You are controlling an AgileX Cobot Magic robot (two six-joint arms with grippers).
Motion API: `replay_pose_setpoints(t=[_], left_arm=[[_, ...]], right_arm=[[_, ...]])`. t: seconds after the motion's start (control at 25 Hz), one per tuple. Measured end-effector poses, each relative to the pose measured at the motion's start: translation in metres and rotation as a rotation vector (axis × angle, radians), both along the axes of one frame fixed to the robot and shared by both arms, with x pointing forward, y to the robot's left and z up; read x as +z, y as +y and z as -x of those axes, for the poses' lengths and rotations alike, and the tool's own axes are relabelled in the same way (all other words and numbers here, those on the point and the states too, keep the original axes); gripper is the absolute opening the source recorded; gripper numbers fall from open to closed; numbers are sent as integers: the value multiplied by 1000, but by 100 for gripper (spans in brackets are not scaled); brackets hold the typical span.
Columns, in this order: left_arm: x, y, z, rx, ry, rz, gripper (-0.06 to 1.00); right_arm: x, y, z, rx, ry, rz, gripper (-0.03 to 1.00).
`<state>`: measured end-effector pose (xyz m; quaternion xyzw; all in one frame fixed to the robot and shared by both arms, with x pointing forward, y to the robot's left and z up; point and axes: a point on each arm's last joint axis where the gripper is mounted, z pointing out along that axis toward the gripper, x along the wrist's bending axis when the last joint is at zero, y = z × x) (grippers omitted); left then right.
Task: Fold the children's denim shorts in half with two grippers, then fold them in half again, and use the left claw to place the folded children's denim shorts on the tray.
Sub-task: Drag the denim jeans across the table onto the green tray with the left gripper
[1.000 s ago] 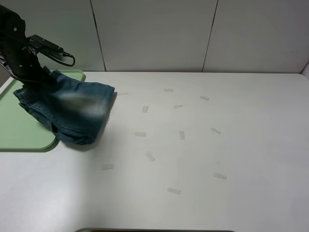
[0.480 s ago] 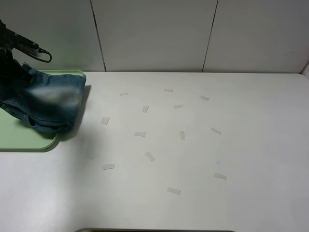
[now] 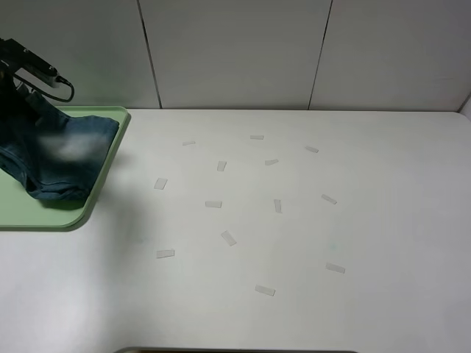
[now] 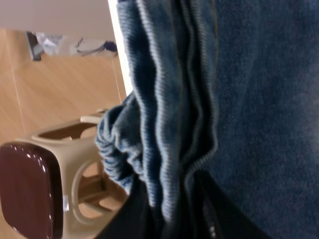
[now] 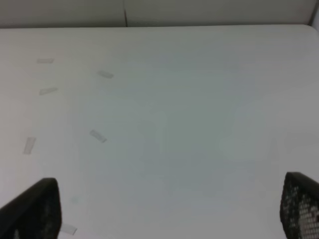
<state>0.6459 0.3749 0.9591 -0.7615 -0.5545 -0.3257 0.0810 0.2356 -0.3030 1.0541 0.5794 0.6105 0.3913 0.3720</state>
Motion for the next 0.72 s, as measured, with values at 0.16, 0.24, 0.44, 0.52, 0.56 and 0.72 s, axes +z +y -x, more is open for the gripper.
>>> replay_pose_setpoints(t=[0.16, 0.24, 0.44, 0.52, 0.56, 0.72], left_arm=[[0, -1, -2, -25, -8, -1, 16], [0, -1, -2, -34, -4, -5, 16], [0, -2, -2, -38, -2, 2, 16], [-1, -2, -2, -32, -5, 16, 16], [-1, -3, -2, -28, -5, 22, 16], [-1, -3, -1, -24, -7, 29, 17]], right_arm=[[0, 0, 0, -4, 0, -4, 66], [0, 0, 0, -5, 0, -4, 66], [0, 0, 0, -6, 0, -2, 66], [0, 0, 0, -6, 0, -2, 66], [0, 0, 0, -6, 0, -2, 66], [0, 0, 0, -6, 0, -2, 66]])
